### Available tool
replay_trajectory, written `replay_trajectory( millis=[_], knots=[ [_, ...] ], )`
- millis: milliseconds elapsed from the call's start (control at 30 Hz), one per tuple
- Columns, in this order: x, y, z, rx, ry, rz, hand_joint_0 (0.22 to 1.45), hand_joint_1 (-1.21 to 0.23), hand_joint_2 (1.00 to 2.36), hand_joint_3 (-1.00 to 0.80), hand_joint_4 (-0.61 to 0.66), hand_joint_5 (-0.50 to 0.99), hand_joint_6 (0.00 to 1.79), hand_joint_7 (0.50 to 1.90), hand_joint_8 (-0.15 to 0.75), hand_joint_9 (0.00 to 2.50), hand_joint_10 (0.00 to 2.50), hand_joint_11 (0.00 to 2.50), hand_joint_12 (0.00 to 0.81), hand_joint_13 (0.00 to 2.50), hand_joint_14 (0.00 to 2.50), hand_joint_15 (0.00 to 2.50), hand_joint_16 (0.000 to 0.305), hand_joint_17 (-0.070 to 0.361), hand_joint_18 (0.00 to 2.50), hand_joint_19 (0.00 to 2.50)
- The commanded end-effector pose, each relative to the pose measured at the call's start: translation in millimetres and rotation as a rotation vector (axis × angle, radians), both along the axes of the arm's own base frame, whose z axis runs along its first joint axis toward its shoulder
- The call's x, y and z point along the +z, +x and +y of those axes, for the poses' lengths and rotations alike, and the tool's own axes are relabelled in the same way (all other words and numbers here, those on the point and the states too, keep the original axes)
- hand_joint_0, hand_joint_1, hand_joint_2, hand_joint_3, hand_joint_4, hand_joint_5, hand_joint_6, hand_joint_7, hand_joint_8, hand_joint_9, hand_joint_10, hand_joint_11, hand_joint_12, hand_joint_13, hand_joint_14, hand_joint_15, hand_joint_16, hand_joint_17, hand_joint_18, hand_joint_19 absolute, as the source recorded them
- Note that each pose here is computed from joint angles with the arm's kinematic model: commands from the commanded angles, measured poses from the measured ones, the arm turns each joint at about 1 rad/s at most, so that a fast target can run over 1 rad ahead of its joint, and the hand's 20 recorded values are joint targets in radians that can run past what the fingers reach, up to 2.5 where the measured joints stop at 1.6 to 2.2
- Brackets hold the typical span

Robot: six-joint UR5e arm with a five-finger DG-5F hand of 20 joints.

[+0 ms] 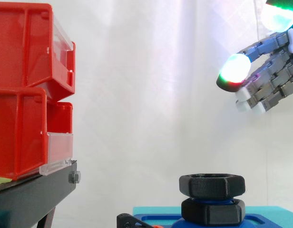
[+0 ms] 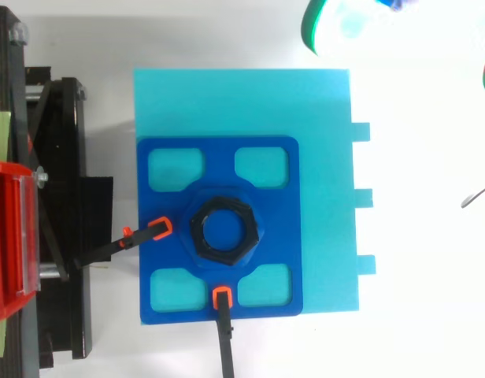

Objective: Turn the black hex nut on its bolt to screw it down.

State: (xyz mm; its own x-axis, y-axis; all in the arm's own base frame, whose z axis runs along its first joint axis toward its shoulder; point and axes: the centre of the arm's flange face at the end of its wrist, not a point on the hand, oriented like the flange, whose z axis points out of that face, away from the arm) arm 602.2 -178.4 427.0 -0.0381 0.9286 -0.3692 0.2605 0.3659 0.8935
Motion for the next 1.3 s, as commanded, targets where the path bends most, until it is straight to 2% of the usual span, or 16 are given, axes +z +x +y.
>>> replay_trajectory(
  millis=[0,33,100,200,300,333,367,533,667,733,767,833,900,1033,1133,1267],
  knots=[
    [0.4,1.7,-0.5,-0.007,-0.005,-0.013,0.51,-0.57,1.00,-0.50,0.13,-0.19,0.50,0.69,0.196,0.73,0.00,0.01,0.281,0.54,0.01,0.15,0.048,0.108,0.35,0.27],
    [4.3,7.6,-0.5,-0.026,-0.014,-0.057,0.50,-0.57,1.00,-0.50,0.13,-0.18,0.50,0.69,0.195,0.73,0.00,0.01,0.282,0.55,0.01,0.15,0.048,0.108,0.36,0.27],
    [7.2,12.3,0.0,-0.041,-0.020,-0.092,0.51,-0.57,1.00,-0.50,0.12,-0.19,0.50,0.69,0.191,0.70,0.00,0.01,0.285,0.56,0.01,0.16,0.048,0.109,0.37,0.27],
    [15.4,26.2,-2.7,-0.101,-0.038,-0.202,0.50,-0.58,1.00,-0.50,0.09,-0.20,0.50,0.69,0.173,0.62,0.00,0.02,0.291,0.50,0.01,0.17,0.050,0.112,0.32,0.27],
    [9.0,38.7,-1.5,-0.131,-0.056,-0.244,0.49,-0.58,1.00,-0.50,0.10,-0.21,0.50,0.70,0.175,0.58,0.00,0.02,0.300,0.47,0.01,0.17,0.051,0.114,0.28,0.27],
    [9.0,39.5,1.4,-0.127,-0.056,-0.245,0.49,-0.58,1.00,-0.50,0.10,-0.21,0.50,0.70,0.175,0.56,0.00,0.02,0.305,0.46,0.01,0.17,0.051,0.114,0.26,0.27],
    [1.1,47.0,1.9,-0.131,-0.094,-0.248,0.48,-0.57,1.00,-0.50,0.11,-0.21,0.50,0.70,0.185,0.53,0.00,0.02,0.315,0.44,0.01,0.16,0.052,0.117,0.23,0.24],
    [-9.0,57.8,5.7,-0.124,-0.170,-0.258,0.46,-0.56,1.00,-0.50,0.11,-0.21,0.50,0.71,0.186,0.51,0.00,0.02,0.319,0.33,0.00,0.12,0.052,0.118,0.12,0.20],
    [-25.6,70.3,21.1,-0.081,-0.295,-0.234,0.46,-0.56,1.00,-0.50,0.11,-0.21,0.50,0.71,0.191,0.50,0.00,0.03,0.321,0.33,0.00,0.12,0.053,0.119,0.12,0.21],
    [-27.4,74.2,27.3,-0.069,-0.329,-0.239,0.46,-0.56,1.00,-0.50,0.12,-0.20,0.50,0.71,0.194,0.50,0.00,0.03,0.322,0.33,0.00,0.12,0.053,0.119,0.14,0.21],
    [-38.3,81.1,32.5,-0.057,-0.354,-0.234,0.46,-0.56,1.00,-0.50,0.12,-0.20,0.50,0.71,0.195,0.50,0.00,0.03,0.322,0.34,0.01,0.12,0.053,0.118,0.16,0.21],
    [-39.2,84.1,37.8,-0.048,-0.383,-0.241,0.46,-0.56,1.00,-0.50,0.12,-0.20,0.50,0.71,0.199,0.51,0.00,0.02,0.324,0.35,0.01,0.13,0.053,0.119,0.17,0.21],
    [-54.7,92.8,44.0,-0.034,-0.429,-0.229,0.46,-0.55,1.00,-0.50,0.13,-0.20,0.50,0.71,0.200,0.52,0.00,0.02,0.322,0.36,0.01,0.13,0.053,0.119,0.19,0.22],
    [-64.3,99.5,54.8,-0.010,-0.502,-0.225,0.47,-0.55,1.00,-0.50,0.13,-0.20,0.50,0.72,0.201,0.52,0.00,0.02,0.319,0.38,0.01,0.14,0.053,0.118,0.22,0.23],
    [-61.6,105.3,67.1,0.007,-0.577,-0.254,0.47,-0.55,1.00,-0.50,0.13,-0.19,0.50,0.74,0.201,0.53,0.00,0.03,0.317,0.39,0.01,0.13,0.053,0.118,0.24,0.22],
    [-65.1,112.5,77.0,0.006,-0.637,-0.274,0.47,-0.55,1.00,-0.50,0.13,-0.18,0.50,0.79,0.203,0.53,0.00,0.03,0.314,0.40,0.01,0.15,0.052,0.118,0.25,0.22]
  ],
)
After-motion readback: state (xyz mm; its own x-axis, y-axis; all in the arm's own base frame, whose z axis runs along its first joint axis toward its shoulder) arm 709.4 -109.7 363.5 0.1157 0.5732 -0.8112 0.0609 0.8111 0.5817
